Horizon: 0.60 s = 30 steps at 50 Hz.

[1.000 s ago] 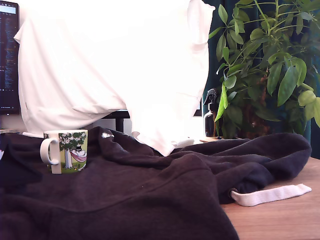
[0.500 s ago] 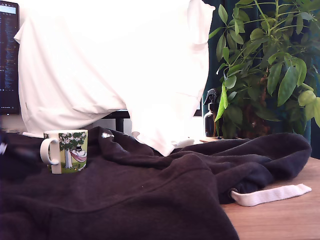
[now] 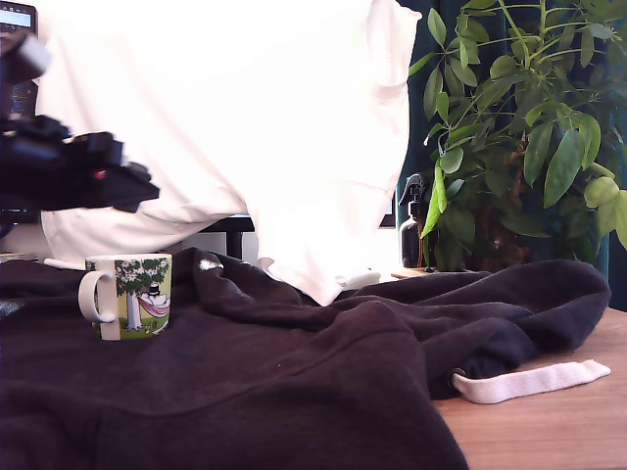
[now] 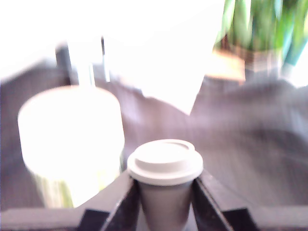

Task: Pick the grey coffee capsule and place it inside the green coffee cup

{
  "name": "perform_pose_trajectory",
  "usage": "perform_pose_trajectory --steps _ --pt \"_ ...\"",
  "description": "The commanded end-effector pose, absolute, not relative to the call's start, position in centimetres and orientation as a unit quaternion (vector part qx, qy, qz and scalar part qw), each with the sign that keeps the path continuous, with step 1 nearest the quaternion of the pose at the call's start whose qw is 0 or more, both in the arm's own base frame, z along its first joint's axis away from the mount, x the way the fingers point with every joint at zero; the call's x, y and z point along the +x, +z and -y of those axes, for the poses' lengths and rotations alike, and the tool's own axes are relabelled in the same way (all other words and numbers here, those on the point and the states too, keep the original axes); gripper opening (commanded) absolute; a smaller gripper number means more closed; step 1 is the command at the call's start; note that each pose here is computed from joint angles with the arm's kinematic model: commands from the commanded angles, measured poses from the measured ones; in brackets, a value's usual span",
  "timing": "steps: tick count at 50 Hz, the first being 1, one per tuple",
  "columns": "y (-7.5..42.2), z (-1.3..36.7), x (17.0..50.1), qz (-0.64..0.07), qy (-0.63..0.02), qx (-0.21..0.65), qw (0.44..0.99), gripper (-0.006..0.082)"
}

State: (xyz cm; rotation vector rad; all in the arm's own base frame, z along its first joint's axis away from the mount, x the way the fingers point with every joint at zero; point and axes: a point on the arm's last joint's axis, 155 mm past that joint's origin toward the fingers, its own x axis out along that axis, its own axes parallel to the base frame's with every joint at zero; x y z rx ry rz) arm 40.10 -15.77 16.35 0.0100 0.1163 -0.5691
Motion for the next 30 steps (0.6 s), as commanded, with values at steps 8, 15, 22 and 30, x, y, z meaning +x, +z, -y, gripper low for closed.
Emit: perform_pose_trajectory --steps 8,15,22,30 --pt "14.4 16.5 43.3 -0.089 -0.280 0.025 0.955 0.0162" --pt "13.4 15.5 44.8 -0.117 -0.260 0.032 0.958 0.0164" --pt "12.5 14.1 45.4 -0.148 -0.240 0.030 0.959 0.0168" --pt "11.2 13.6 45.1 -0.179 -0.234 0.028 0.955 0.0262"
